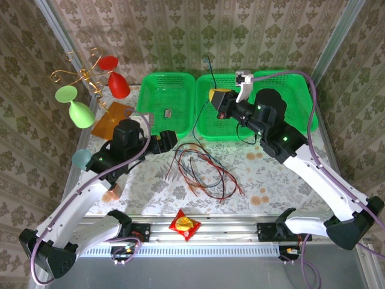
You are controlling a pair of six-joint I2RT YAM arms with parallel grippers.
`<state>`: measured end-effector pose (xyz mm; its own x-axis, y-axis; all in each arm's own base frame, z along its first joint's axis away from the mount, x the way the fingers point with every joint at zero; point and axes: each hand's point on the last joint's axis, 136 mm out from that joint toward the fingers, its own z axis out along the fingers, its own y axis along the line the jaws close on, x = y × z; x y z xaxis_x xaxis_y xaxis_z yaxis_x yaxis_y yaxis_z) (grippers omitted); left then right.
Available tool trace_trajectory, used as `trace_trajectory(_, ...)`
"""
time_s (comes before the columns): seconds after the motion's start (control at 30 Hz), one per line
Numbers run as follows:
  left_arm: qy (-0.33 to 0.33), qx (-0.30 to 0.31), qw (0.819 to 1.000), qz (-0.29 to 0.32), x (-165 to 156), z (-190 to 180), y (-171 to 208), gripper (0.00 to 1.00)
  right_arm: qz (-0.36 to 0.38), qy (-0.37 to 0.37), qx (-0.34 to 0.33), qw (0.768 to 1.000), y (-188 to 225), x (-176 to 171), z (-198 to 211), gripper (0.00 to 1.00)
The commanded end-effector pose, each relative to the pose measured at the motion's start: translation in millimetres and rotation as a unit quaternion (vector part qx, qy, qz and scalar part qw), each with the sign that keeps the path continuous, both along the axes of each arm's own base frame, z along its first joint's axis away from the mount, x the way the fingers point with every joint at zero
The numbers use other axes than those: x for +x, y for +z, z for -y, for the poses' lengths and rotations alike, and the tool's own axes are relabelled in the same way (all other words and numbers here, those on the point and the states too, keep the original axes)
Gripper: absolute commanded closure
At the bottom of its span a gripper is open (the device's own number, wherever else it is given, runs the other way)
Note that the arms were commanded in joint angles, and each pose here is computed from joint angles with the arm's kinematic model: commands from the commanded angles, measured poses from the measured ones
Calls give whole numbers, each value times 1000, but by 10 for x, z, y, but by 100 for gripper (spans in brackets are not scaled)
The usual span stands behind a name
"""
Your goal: Untangle the cables
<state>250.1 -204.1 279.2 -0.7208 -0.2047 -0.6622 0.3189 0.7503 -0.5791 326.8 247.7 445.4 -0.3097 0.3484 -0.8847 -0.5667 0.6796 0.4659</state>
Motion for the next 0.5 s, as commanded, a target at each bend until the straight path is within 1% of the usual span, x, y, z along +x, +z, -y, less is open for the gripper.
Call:
trace_trajectory(0.0, -4, -40, 999, 28, 19, 42, 335, 17, 19, 23, -12, 999, -154, -61, -44, 100)
trace_trajectory(0.1, -8, -52, 998, 42, 19, 64, 496, 18, -10, 32, -21, 999, -625, -92, -85, 100)
trace_trajectory(0.17, -18, -66, 996, 52, 24, 111, 612, 19, -30, 38, -43, 998, -966, -145, -117, 100)
trace_trajectory(0.27, -30, -85, 994, 61, 77, 208, 744, 19, -39, 35, -83, 995, -1355, -236, -153, 100)
trace_trajectory(0.4, -49, -103, 991, 67, 183, 372, 835, 23, -45, 34, -104, 993, -1719, -343, -187, 100)
trace_trajectory(0.47, -56, -108, 990, 69, 228, 449, 838, 26, -45, 33, -107, 993, -1806, -382, -200, 100)
